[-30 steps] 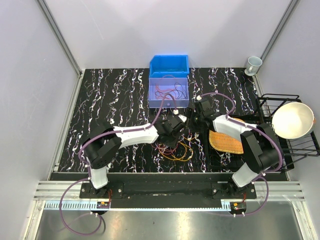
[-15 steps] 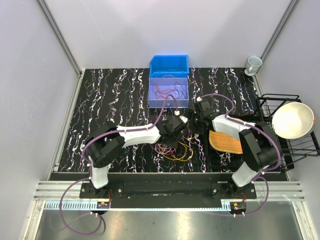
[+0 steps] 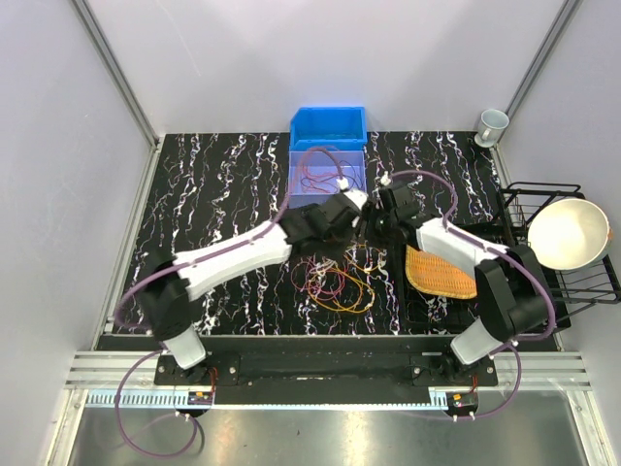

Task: Untangle the cables

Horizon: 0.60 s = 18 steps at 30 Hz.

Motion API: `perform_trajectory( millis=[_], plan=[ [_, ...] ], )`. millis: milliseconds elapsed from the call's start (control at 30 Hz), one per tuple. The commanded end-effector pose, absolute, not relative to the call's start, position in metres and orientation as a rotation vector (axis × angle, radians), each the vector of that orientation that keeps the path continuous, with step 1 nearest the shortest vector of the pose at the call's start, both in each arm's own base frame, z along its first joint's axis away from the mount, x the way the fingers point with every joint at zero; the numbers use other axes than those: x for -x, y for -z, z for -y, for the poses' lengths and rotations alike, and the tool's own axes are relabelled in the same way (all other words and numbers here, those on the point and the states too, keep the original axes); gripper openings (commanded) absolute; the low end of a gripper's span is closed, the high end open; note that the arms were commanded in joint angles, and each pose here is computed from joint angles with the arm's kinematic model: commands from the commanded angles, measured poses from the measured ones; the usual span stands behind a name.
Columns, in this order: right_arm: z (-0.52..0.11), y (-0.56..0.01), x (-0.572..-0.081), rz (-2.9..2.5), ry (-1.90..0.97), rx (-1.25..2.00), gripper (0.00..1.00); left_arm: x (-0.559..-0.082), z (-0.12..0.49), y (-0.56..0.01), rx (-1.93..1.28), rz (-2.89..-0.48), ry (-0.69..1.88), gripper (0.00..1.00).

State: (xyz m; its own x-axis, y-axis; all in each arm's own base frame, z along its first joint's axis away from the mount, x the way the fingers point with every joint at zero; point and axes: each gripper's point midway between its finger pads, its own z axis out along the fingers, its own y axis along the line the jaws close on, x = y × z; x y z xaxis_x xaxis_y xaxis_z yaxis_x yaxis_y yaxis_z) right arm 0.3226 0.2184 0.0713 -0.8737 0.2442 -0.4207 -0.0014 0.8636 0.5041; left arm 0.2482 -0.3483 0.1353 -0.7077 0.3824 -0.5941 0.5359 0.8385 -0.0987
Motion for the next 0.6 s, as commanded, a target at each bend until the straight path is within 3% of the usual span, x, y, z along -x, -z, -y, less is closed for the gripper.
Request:
perform_trajectory(
  millis=[0,267,400,567],
  plan=[
    [-0.231,-0.167,-0.345,-2.339,-0.804,-0.089,0.8,-0.249,0.326,-0.224,-0.636,-2.285,0.453,0.0],
    [-0.224,-0.268,-0.337,-2.155,-0.94,-0.1,0.83,-0.229,0.287,-0.288,-0.629,-2.134,0.772,0.0],
    [-0.232,-0.305,-0.317,-2.094,-1.092,-0.086,0.85,-0.2,0.289,-0.318,-0.684,-1.977,1.15,0.0],
    [-0.26,-0.337,-0.28,-2.055,-1.473,-0.05,0.85,-0.202,0.274,-0.312,-0.616,-1.942,1.136,0.0]
  ],
)
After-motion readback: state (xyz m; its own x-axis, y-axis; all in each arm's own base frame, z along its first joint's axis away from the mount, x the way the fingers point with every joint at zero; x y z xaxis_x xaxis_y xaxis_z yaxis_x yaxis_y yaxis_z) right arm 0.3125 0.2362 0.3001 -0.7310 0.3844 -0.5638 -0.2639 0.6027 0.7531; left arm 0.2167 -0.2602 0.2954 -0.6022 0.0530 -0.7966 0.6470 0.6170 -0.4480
